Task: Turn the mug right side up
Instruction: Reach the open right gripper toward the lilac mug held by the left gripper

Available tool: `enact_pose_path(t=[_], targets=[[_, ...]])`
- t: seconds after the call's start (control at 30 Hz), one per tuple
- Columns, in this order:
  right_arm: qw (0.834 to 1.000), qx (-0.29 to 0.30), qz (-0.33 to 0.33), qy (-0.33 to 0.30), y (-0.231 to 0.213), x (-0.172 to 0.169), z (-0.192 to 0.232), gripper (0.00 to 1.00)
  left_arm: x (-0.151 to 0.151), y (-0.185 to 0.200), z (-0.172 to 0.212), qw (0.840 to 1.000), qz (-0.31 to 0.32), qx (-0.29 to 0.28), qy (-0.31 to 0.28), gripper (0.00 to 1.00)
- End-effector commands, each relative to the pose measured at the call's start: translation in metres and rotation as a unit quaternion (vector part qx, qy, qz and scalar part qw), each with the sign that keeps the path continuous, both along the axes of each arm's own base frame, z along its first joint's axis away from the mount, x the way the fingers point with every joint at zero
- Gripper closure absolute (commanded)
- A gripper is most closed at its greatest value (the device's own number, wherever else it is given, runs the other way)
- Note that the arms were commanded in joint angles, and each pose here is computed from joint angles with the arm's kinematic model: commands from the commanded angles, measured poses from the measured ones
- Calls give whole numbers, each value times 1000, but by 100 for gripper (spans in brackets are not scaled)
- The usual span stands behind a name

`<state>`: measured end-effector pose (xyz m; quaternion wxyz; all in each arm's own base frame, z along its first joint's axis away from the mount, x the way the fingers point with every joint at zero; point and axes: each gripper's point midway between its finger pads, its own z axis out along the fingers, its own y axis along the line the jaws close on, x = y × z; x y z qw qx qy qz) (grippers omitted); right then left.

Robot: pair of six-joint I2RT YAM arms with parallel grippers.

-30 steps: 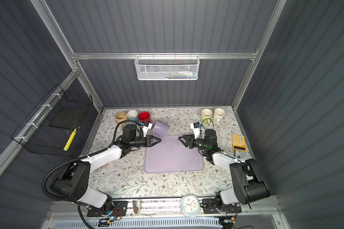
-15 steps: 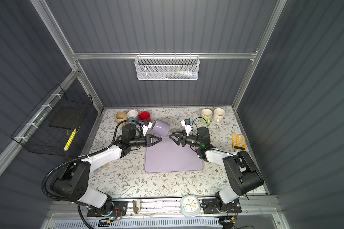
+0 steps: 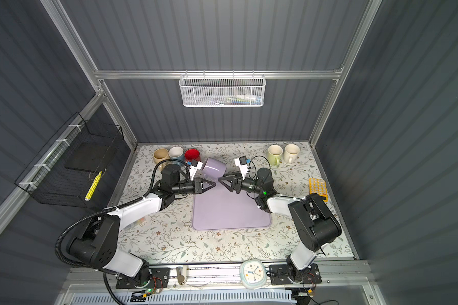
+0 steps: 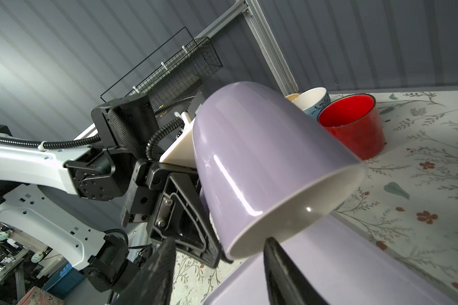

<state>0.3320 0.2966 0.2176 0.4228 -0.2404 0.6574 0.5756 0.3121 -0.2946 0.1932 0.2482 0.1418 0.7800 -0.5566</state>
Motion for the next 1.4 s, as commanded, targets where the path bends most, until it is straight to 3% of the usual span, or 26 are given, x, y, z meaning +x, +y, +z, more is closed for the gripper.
enact_pose_path(t=[0.0, 0.43, 1.37], targets=[[1000, 18, 6, -21, 5, 5, 12, 45, -5, -7, 30, 998, -23, -40, -53, 92], [998, 49, 27, -36, 19, 8, 30, 47, -5, -15, 27, 997, -29, -48, -46, 93], [992, 117, 33, -34, 25, 15, 51, 73, 4, -21, 30, 996, -24, -75, -44, 93]])
